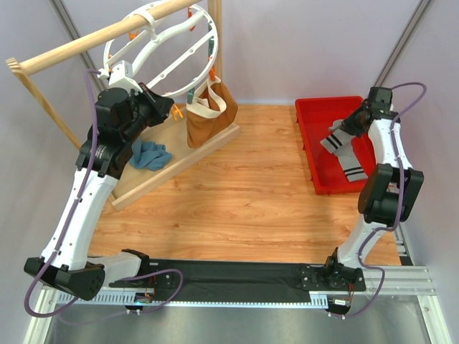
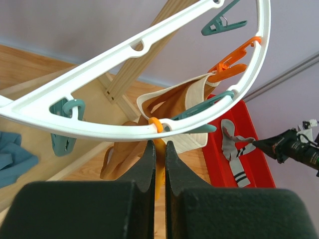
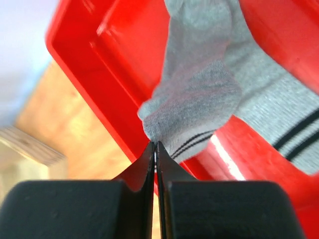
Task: Clip the socks to the hanger
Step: Adjust the sock in the bin.
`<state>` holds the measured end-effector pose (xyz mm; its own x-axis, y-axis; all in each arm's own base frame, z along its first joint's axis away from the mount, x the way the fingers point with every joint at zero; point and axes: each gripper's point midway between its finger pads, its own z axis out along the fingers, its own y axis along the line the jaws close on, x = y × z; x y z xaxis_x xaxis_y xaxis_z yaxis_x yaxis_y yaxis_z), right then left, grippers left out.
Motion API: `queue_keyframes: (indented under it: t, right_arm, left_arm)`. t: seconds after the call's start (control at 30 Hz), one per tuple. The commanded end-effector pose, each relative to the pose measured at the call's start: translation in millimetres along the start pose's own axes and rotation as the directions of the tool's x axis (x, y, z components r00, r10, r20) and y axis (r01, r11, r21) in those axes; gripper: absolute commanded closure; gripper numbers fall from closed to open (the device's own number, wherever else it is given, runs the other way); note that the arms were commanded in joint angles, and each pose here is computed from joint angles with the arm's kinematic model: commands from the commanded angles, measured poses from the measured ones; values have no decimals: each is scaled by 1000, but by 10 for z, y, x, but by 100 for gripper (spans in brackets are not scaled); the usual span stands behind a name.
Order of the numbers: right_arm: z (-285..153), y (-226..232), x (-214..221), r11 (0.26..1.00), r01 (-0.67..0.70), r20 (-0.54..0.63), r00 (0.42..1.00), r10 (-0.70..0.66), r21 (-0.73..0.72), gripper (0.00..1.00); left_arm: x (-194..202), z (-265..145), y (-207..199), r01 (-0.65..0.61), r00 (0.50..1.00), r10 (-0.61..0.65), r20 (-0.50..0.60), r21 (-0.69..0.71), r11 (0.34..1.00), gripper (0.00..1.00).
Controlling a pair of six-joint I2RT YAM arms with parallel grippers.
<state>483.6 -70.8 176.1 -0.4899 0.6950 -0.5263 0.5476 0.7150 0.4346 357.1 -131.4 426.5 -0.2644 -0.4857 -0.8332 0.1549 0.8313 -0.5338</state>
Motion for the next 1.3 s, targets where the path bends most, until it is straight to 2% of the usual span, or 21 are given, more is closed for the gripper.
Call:
queue_keyframes:
  t: [0.0,0.1,0.2,0.23,0.3,0.33,0.4,0.47,0.57,0.6,0.63,0.77,0.83,1.1,1.27]
  right_arm:
    - [237,101,-176,967,-237,-26,971,236,-95,100]
    - [693,-8,-327,924,-360,-43,933,357,-128,100]
    - [987,-79,-737,938,-315,66,943,327,-146,79]
    - [1023,-117,-784,956,-272,75,957,281,-113,66]
    - [1211,-221,-726,986,-157,33,987,159,-58,60]
    - [1085,-162,-836,992,-118,42,992,120,-48,57]
    - [1015,-162,-736,1000,-2,32,999,3,-15,56]
    - [836,-190,-639,992,121,81,989,-122,27,56]
    - [687,-13,-384,972,232,116,965,-233,28,61]
    - [685,-126,-331,969,230,98,966,-238,90,66]
    - [722,-185,-271,968,225,78,969,-234,114,67]
    - [844,-273,-36,966,226,12,973,-229,127,67]
    - [917,-207,-23,957,270,17,962,-273,103,66]
    - [1186,-261,33,881,431,-55,902,-429,197,68]
    - [1130,-394,113,886,384,-76,923,-377,262,70]
  left_arm:
    - [152,-74,-45,6,998,-4,-60,37,999,100]
    - [132,-79,-59,2,998,1,-56,41,999,100]
    - [133,-80,-60,-1,998,4,-58,42,999,100]
    - [149,-71,-55,-6,998,8,-66,40,999,100]
    - [156,-87,-32,-17,997,19,-73,29,999,100]
    - [145,-103,-31,-19,998,20,-68,29,999,100]
    - [159,-103,-30,-17,997,19,-69,32,999,100]
    - [190,-85,-54,-8,997,12,-81,47,999,100]
    - [234,-64,-66,1,995,4,-96,57,998,100]
    - [236,-62,-65,3,995,3,-96,57,998,100]
    - [238,-62,-67,3,995,3,-97,58,998,100]
    - [230,-81,-63,-2,995,7,-95,56,998,100]
    - [223,-89,-64,-8,996,14,-93,58,998,100]
    - [236,-84,-67,-12,995,18,-96,63,998,100]
    - [273,-48,-69,-5,994,13,-106,69,998,100]
